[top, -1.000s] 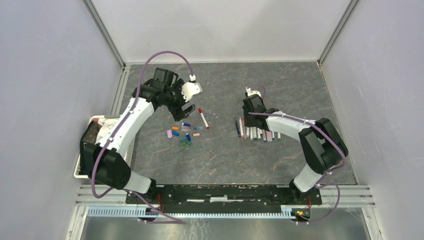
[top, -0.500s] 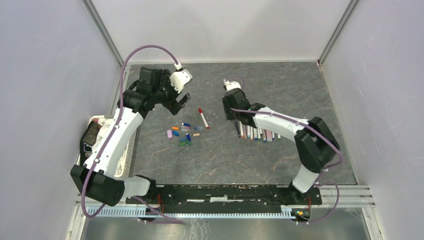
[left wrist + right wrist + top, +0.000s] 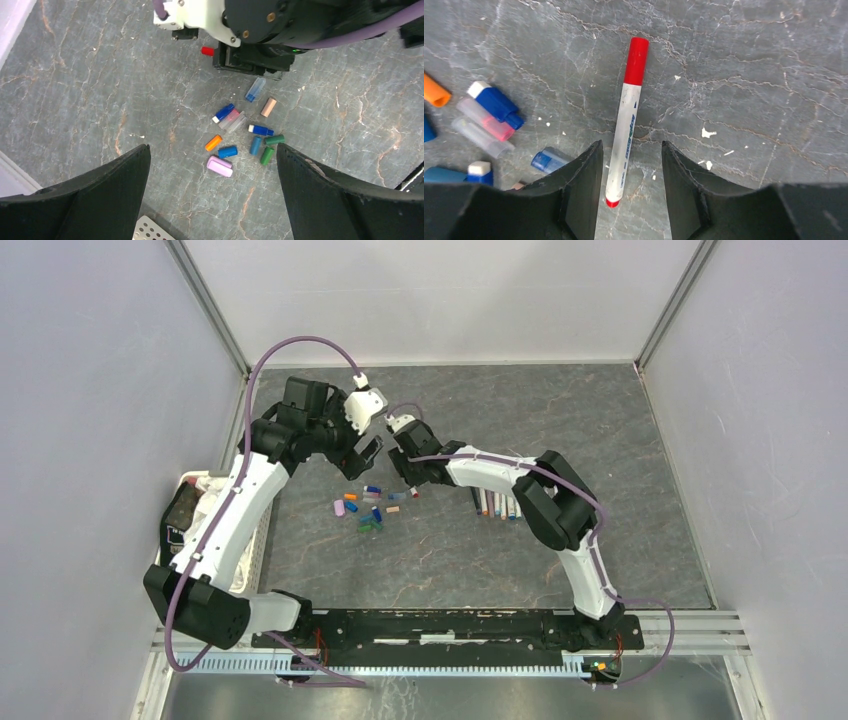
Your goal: Open the pen caps
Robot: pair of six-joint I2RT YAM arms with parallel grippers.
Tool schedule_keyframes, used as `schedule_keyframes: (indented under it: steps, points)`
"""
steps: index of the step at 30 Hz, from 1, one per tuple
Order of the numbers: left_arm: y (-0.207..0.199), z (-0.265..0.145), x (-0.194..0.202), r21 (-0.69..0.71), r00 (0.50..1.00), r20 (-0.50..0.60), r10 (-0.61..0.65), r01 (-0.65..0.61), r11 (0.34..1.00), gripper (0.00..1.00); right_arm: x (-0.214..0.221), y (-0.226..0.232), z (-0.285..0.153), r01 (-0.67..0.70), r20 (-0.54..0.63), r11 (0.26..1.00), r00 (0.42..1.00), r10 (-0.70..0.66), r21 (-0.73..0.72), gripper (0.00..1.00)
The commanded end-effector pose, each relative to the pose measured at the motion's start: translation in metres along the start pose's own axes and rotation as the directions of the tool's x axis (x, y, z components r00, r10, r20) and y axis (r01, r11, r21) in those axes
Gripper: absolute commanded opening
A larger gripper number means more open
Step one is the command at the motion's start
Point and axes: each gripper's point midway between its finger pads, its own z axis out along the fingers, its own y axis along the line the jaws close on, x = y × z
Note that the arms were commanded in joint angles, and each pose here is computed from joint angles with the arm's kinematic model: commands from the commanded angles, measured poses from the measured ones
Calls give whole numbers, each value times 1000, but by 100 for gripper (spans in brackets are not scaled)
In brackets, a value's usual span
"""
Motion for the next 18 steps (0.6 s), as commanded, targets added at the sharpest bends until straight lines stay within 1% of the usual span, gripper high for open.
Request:
schedule_keyframes:
  steps: [1,8,18]
  points:
    - [-9,-1,-2,45,999,12,-42,41,998,100,-13,2,8,19,22,1000,1000,-20,11,51]
    - [-15,-2,2,80,1000,-5,-21,22,997,100,4,-4,21,21,-13,999,1000,-20,49,49]
    - [-27,2,8,150,1000,-8,6,-5,989,100,12,-10,24,9,-29,998,1000,-8,54,38]
